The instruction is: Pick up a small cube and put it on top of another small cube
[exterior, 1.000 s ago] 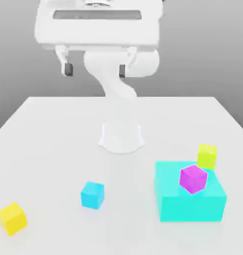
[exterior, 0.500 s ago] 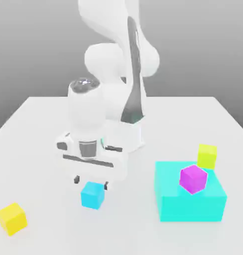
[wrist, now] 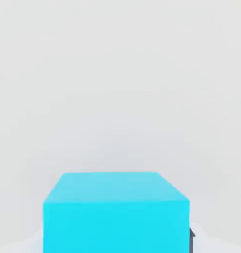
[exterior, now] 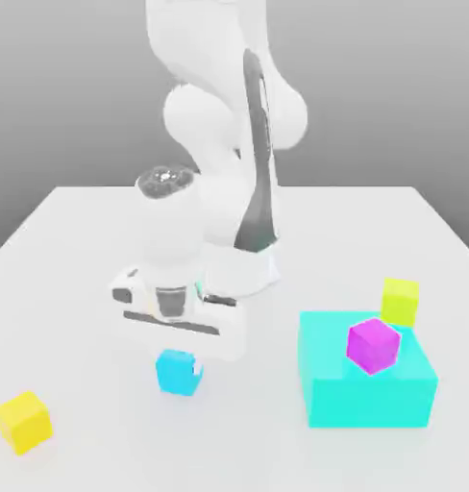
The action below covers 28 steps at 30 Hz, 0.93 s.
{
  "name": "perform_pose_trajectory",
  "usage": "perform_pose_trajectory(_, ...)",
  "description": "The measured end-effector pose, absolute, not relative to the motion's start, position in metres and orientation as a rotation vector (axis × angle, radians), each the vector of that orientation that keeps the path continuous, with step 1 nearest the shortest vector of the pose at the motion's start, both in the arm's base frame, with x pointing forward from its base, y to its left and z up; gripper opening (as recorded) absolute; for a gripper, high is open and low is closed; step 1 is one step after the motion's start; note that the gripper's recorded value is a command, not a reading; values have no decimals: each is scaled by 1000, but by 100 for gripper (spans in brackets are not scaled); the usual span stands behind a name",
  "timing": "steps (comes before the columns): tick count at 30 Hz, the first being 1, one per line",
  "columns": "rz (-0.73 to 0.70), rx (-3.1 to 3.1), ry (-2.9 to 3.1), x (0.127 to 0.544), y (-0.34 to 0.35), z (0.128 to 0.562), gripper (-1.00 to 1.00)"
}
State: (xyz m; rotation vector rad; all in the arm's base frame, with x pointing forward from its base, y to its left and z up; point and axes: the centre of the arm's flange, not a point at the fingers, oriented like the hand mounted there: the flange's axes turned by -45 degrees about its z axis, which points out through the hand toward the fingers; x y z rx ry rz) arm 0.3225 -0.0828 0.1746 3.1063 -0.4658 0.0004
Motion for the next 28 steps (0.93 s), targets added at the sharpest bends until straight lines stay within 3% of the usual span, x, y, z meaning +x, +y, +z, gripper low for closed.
perform_pose_trajectory(4,8,3110,-471,333,-55,208,-100)
perform_pose_trajectory(11,23,3114,-541,348,76,274,-100)
perform_pose_trajectory(19,1,3098,-571,273,233,334,-100)
perform_pose_trajectory(25,2,3088,-573,259,250,283,-100)
perform_pose_trajectory(26,2,3090,-572,258,250,276,100)
perform_pose_trajectory(28,2,3090,-572,258,250,276,100)
